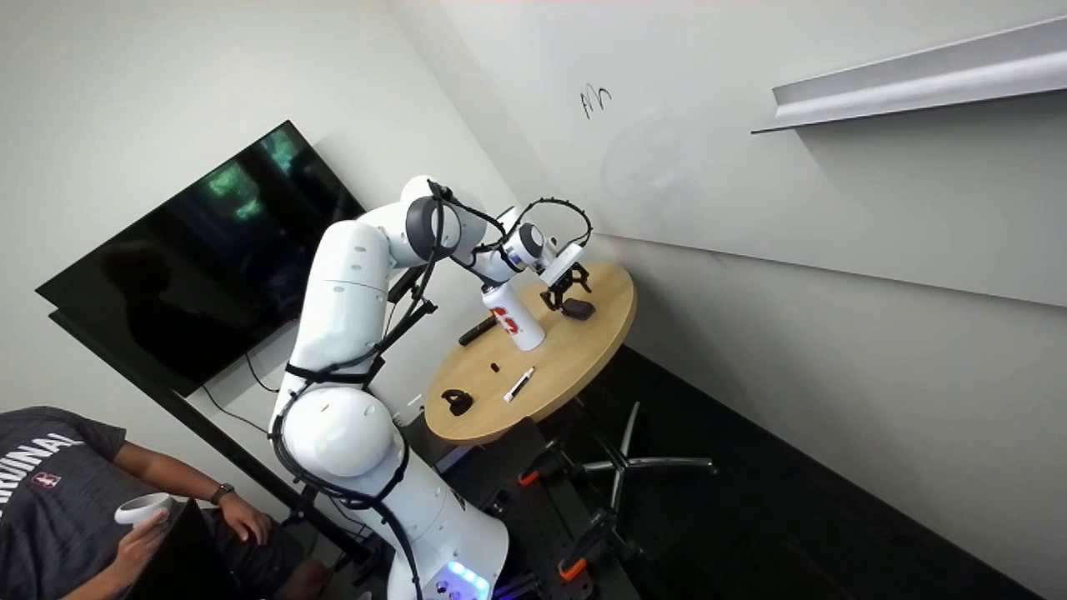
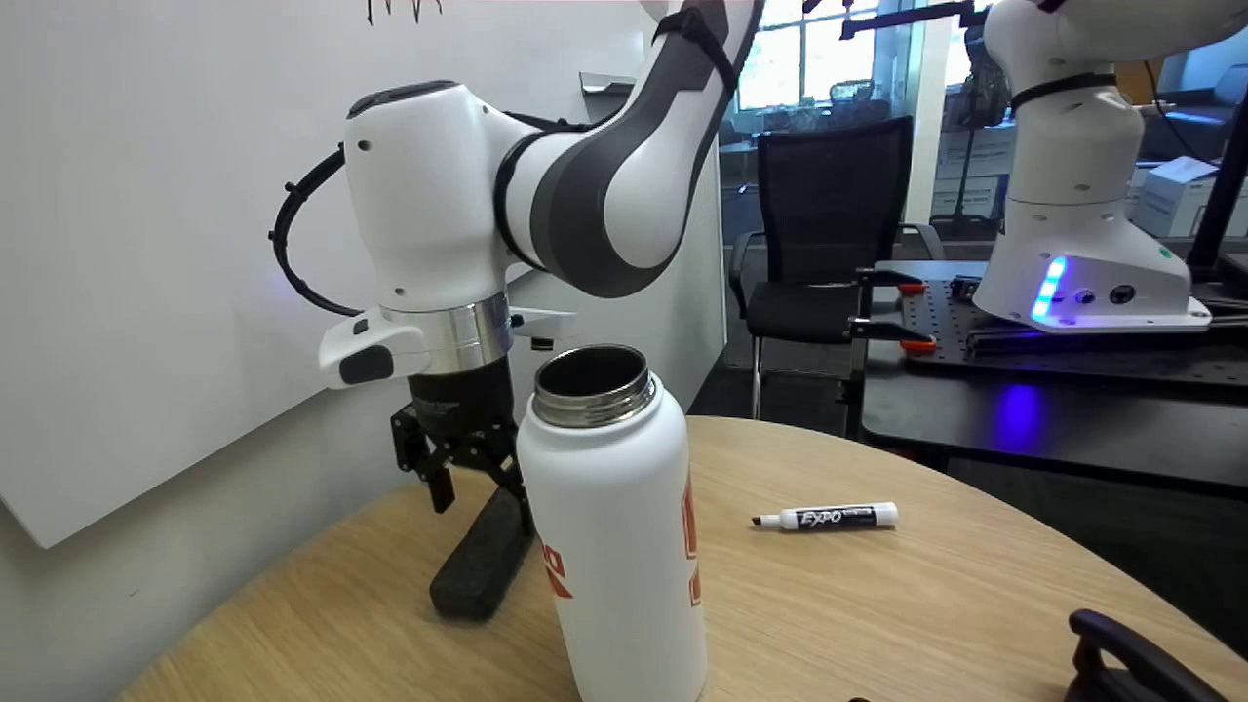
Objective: Pick up the eraser and rub it on the white board. Pick up the lid from the table and put it on the white bottle.
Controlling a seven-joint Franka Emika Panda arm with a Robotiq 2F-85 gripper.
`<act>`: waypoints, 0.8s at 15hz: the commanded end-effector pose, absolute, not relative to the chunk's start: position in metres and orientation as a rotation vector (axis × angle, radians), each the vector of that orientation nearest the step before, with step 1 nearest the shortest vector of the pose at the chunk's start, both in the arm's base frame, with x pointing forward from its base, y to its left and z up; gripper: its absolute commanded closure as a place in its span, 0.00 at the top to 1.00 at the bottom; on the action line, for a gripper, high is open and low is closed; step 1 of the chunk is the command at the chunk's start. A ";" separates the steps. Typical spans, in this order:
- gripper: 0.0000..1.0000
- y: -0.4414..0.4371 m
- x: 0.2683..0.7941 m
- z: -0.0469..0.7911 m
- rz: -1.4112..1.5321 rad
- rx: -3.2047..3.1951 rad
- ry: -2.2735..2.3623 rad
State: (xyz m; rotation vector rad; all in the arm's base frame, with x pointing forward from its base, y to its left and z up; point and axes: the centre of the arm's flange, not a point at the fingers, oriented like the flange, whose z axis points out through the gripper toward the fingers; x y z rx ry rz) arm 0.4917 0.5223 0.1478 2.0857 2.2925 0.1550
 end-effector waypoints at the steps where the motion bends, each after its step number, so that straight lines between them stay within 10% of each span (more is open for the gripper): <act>1: 1.00 0.530 0.501 0.144 0.120 2.091 2.262; 9: 0.34 0.531 0.505 0.135 0.093 2.088 2.251; 12: 0.31 0.531 0.502 0.140 0.087 2.078 2.240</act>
